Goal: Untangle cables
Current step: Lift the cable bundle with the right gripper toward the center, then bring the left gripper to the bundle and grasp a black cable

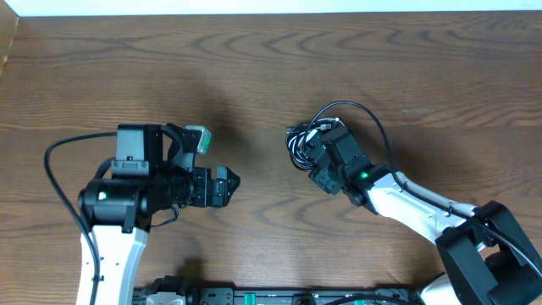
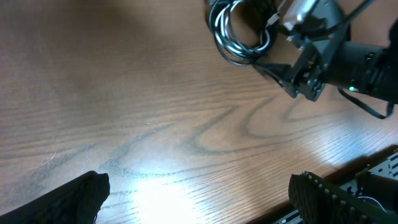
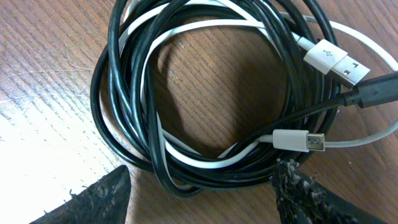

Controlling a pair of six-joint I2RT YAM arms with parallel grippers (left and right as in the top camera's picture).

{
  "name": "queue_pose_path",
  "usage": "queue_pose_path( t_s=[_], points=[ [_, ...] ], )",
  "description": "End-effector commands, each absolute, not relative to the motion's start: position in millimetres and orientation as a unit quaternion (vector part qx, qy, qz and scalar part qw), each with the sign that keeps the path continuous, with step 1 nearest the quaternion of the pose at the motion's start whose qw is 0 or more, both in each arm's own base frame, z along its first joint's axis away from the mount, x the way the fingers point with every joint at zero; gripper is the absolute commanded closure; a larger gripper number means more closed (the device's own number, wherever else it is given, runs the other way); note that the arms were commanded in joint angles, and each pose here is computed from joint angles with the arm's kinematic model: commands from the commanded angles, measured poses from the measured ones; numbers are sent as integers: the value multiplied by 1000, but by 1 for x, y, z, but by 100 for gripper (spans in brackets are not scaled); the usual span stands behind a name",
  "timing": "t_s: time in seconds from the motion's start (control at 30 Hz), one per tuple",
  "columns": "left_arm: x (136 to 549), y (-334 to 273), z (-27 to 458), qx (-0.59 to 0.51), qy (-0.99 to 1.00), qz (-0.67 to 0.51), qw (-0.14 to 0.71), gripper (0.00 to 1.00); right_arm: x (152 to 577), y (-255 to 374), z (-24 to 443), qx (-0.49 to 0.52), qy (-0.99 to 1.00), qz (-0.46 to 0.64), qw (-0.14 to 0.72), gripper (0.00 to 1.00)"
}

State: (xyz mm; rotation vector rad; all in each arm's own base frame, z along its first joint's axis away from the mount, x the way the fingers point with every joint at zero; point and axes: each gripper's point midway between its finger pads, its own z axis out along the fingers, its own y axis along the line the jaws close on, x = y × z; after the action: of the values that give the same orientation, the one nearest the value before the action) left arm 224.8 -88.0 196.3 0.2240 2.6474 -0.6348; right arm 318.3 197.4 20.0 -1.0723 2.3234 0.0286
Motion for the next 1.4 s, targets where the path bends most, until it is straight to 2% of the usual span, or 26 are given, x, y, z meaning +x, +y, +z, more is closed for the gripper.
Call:
queue_pose_path(
  t_s=[0.0, 0.23, 0.57, 0.87, 0.9, 0.97, 1.03, 1.07, 1.1, 1.37],
  points=[
    [225, -86, 184, 82, 955, -221, 183, 2, 317, 201, 16, -410, 867, 17, 282, 32],
    [227, -87, 179, 79, 957, -222, 170, 2, 320, 204, 18, -409, 864, 20, 291, 46],
    [226, -90, 180, 80, 955, -231, 170, 2, 328, 209, 22, -386, 868, 31, 311, 48],
    [226, -92, 182, 82, 953, -239, 170, 2, 319, 209, -9, -387, 880, 39, 273, 53],
    [226, -92, 182, 82, 953, -239, 170, 2, 319, 209, -11, -384, 882, 40, 270, 55],
    [226, -92, 182, 82, 953, -239, 170, 2, 318, 209, -14, -385, 883, 39, 266, 74],
    [226, -92, 182, 82, 953, -239, 170, 2, 319, 209, -14, -385, 882, 40, 268, 85],
    [226, -92, 182, 82, 953, -239, 170, 2, 320, 210, -12, -378, 884, 42, 273, 96],
    [226, -92, 182, 82, 953, -239, 170, 2, 322, 211, -11, -369, 886, 46, 276, 99],
    [226, -92, 182, 82, 953, -239, 170, 2, 331, 228, 17, -310, 891, 82, 322, 99]
  ],
)
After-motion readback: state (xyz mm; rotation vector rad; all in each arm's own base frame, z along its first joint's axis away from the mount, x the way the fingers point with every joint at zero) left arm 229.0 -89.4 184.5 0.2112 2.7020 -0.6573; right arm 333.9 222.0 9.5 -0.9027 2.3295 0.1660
